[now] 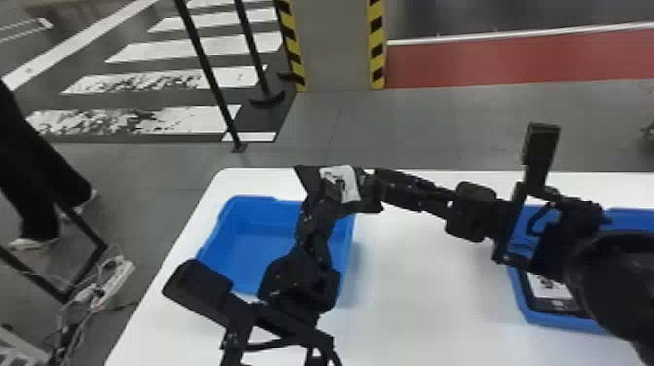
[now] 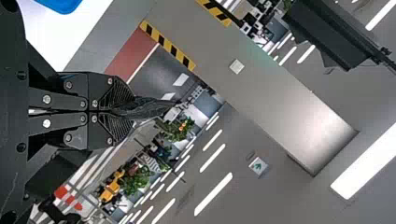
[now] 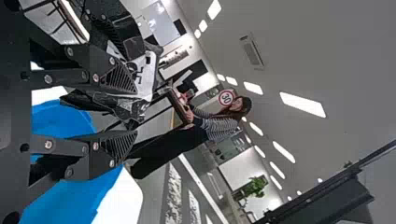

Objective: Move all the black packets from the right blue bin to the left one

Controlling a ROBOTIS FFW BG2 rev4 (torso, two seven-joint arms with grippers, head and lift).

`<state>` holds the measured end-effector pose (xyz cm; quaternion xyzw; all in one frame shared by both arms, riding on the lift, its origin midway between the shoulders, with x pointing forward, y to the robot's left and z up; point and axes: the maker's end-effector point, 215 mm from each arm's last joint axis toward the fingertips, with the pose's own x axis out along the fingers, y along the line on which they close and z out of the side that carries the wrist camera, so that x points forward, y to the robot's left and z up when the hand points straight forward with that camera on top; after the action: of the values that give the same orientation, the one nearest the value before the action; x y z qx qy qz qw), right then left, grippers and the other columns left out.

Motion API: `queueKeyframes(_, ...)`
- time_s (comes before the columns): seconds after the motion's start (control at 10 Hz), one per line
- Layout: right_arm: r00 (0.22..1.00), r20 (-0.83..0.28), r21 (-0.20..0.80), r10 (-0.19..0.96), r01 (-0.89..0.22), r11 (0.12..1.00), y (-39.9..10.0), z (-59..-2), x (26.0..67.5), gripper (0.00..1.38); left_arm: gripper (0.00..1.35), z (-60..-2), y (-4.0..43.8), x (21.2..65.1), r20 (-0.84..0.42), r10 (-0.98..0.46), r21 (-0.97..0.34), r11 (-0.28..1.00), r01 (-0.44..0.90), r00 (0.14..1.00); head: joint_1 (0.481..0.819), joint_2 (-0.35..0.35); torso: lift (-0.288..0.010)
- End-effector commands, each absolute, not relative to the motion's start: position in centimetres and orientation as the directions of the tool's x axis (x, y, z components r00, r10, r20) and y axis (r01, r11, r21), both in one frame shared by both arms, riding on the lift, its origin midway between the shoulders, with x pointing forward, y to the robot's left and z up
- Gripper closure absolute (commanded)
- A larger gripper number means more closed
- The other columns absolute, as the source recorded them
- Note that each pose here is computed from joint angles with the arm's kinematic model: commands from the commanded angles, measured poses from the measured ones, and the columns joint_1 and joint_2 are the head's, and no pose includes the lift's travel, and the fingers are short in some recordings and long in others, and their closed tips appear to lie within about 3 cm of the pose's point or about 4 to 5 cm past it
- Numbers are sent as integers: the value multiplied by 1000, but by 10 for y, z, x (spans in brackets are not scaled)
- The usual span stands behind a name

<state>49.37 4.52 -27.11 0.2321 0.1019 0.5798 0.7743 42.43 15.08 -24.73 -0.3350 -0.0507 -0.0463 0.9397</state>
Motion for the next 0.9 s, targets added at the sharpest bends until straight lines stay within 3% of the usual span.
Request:
queueKeyframes(0.0,365,112,446,924,-849,281,22,-273,509,41,1211,-247,174,433,180,13,-575,812,94,984,695,235,-110)
queueKeyframes(0.1,436,82,447,896,-820,358,-7,-288,520,94,1211,-255,191,444,223,57,-490,870,61,973,695,234,-110)
queueKeyframes(0.3,575,-5,393,818,-751,531,-63,-312,522,173,1211,-314,221,467,174,88,-246,968,-44,981,695,199,-110)
queueKeyframes(0.5,596,-31,416,803,-723,552,-79,-332,514,177,1211,-354,279,472,138,134,70,987,-145,981,695,183,-110)
queueKeyframes(0.7,592,-34,417,805,-724,550,-81,-334,508,179,1207,-366,300,479,145,172,190,962,-198,974,695,226,-110)
queueKeyframes(0.8,591,-31,405,806,-730,551,-81,-329,508,179,900,-363,300,483,154,174,196,960,-203,973,695,241,-110)
